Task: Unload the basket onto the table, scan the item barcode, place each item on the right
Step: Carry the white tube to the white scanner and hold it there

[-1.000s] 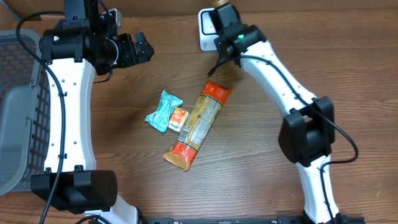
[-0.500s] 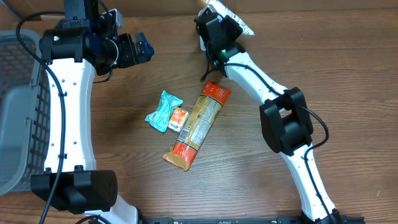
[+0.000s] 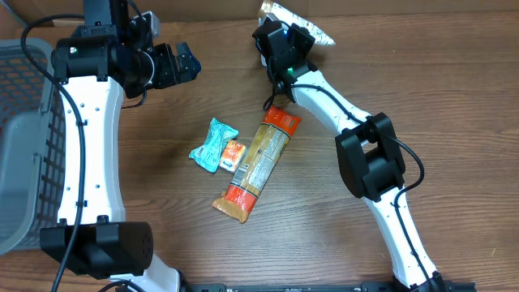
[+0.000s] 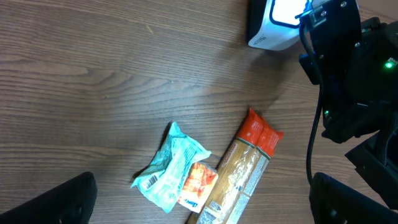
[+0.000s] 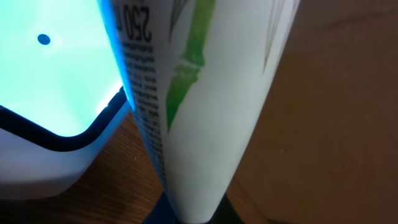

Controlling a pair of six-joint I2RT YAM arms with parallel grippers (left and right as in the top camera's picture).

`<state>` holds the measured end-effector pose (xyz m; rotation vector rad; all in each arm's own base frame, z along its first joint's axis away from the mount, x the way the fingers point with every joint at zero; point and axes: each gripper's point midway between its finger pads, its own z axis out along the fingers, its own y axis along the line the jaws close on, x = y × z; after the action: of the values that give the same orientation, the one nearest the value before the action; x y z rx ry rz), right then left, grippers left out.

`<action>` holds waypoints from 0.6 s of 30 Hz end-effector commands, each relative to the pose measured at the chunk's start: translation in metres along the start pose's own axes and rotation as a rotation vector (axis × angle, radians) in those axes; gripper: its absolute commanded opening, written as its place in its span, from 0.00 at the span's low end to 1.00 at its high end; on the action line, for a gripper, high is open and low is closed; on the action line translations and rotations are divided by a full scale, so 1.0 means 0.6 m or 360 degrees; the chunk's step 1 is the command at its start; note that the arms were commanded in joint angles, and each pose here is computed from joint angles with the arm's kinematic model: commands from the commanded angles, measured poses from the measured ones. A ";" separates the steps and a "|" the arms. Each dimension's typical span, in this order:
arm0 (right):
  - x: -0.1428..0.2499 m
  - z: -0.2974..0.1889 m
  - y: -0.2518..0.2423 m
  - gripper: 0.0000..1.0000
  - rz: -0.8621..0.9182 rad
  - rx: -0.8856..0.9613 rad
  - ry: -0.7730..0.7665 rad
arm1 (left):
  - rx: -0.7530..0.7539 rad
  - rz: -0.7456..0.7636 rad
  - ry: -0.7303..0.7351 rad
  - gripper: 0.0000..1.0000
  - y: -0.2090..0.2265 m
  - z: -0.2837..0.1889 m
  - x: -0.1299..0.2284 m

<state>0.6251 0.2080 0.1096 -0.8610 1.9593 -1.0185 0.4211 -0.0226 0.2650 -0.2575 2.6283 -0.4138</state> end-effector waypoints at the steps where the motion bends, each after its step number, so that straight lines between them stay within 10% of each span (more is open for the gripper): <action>1: -0.023 -0.020 -0.057 0.04 0.0099 0.0104 -0.0032 | 0.0021 -0.0007 -0.0025 1.00 -0.006 -0.007 -0.007; 13: -0.027 -0.096 -0.159 0.03 0.0409 0.0075 -0.0056 | 0.0021 -0.0007 -0.0025 1.00 -0.006 -0.007 -0.007; 18: -0.018 -0.233 -0.232 0.04 0.0793 -0.0482 -0.0207 | 0.0020 -0.0008 -0.0024 1.00 -0.006 -0.007 -0.007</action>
<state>0.5766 0.1950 0.1147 -0.9068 2.1953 -0.8726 0.4210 -0.0226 0.2650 -0.2578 2.6287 -0.4133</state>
